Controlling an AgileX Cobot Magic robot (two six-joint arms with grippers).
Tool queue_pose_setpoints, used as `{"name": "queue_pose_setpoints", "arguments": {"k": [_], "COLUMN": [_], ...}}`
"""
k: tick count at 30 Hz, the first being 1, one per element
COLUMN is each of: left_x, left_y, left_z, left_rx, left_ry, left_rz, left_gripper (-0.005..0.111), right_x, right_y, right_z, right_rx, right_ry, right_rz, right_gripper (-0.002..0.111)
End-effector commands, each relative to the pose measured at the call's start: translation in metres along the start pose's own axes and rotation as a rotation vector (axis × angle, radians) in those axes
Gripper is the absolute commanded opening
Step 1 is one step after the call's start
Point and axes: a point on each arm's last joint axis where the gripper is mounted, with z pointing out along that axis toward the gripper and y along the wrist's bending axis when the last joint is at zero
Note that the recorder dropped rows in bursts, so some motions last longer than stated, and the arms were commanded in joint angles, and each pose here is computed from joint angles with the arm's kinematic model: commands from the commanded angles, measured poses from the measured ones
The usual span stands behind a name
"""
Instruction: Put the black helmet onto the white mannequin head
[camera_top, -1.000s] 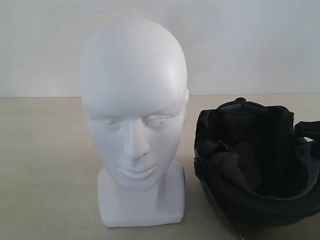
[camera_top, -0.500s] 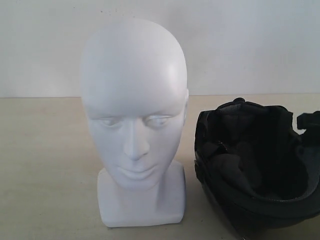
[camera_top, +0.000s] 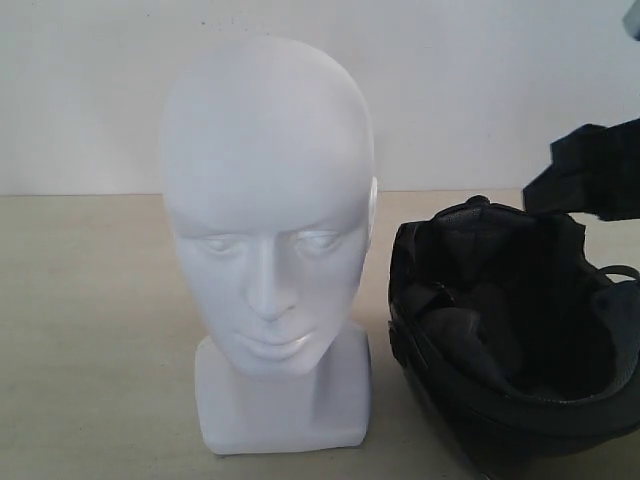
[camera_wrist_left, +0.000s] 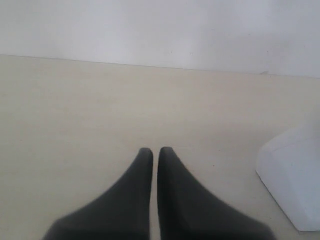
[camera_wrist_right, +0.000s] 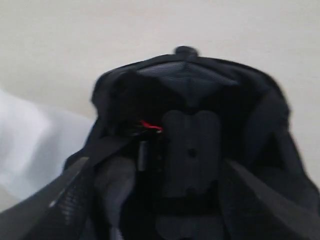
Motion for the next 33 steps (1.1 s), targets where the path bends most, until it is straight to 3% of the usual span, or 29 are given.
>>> {"name": "queue_pose_setpoints", "arguments": {"k": [1, 4, 8, 14, 22, 33], "left_x": [0.001, 0.001, 0.001, 0.001, 0.001, 0.001], "left_y": [0.000, 0.000, 0.000, 0.000, 0.000, 0.000], "left_z": [0.000, 0.000, 0.000, 0.000, 0.000, 0.000], "left_rx": [-0.003, -0.003, -0.003, -0.003, -0.003, -0.003], "left_ry": [0.001, 0.001, 0.001, 0.001, 0.001, 0.001], "left_rz": [0.006, 0.006, 0.006, 0.006, 0.006, 0.006], "left_gripper": [0.004, 0.004, 0.004, 0.004, 0.004, 0.004], "right_x": [0.006, 0.013, 0.026, 0.035, 0.035, 0.039], "right_y": [0.034, 0.063, 0.072, 0.070, 0.065, 0.063], "right_z": [0.011, 0.028, 0.060, 0.079, 0.083, 0.082], "right_rx": [-0.114, -0.163, -0.146, -0.126, -0.081, -0.043], "right_ry": [0.041, 0.073, 0.202, 0.300, 0.298, 0.344], "right_rz": [-0.112, -0.152, -0.182, -0.150, -0.187, -0.124], "right_gripper": [0.068, 0.076, 0.077, 0.077, 0.077, 0.077]}}
